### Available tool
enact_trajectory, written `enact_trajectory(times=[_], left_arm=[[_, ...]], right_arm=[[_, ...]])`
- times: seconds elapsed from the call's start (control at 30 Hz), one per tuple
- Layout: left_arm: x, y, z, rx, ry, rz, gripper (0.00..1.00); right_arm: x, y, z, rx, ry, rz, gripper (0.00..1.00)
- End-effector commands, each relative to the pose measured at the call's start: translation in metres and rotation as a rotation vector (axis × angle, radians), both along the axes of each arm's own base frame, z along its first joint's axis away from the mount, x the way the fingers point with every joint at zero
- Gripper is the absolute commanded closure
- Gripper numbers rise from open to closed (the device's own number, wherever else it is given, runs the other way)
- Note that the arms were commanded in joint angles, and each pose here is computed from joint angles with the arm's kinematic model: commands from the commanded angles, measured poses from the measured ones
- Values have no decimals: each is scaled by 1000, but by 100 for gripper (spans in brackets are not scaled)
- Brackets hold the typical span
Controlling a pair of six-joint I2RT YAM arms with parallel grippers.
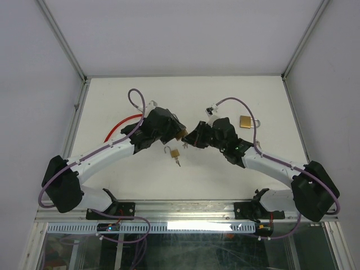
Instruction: Unlock with the key
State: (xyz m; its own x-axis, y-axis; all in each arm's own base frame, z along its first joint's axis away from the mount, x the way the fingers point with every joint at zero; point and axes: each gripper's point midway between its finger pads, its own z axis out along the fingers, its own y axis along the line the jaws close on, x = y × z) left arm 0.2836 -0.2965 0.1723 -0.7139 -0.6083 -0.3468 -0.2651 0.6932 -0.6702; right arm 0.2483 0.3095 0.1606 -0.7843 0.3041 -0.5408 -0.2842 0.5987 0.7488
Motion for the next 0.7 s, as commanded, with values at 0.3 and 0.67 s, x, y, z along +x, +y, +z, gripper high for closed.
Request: enact_trajectory(times=[0.3, 0.67], left_arm=[[-57, -32, 158, -555, -518, -321, 100], [-69, -31, 174, -654, -591, -364, 100]], right_arm=[[6, 4, 133, 387, -297, 54, 100], [-4, 12, 136, 451, -215, 105, 100]])
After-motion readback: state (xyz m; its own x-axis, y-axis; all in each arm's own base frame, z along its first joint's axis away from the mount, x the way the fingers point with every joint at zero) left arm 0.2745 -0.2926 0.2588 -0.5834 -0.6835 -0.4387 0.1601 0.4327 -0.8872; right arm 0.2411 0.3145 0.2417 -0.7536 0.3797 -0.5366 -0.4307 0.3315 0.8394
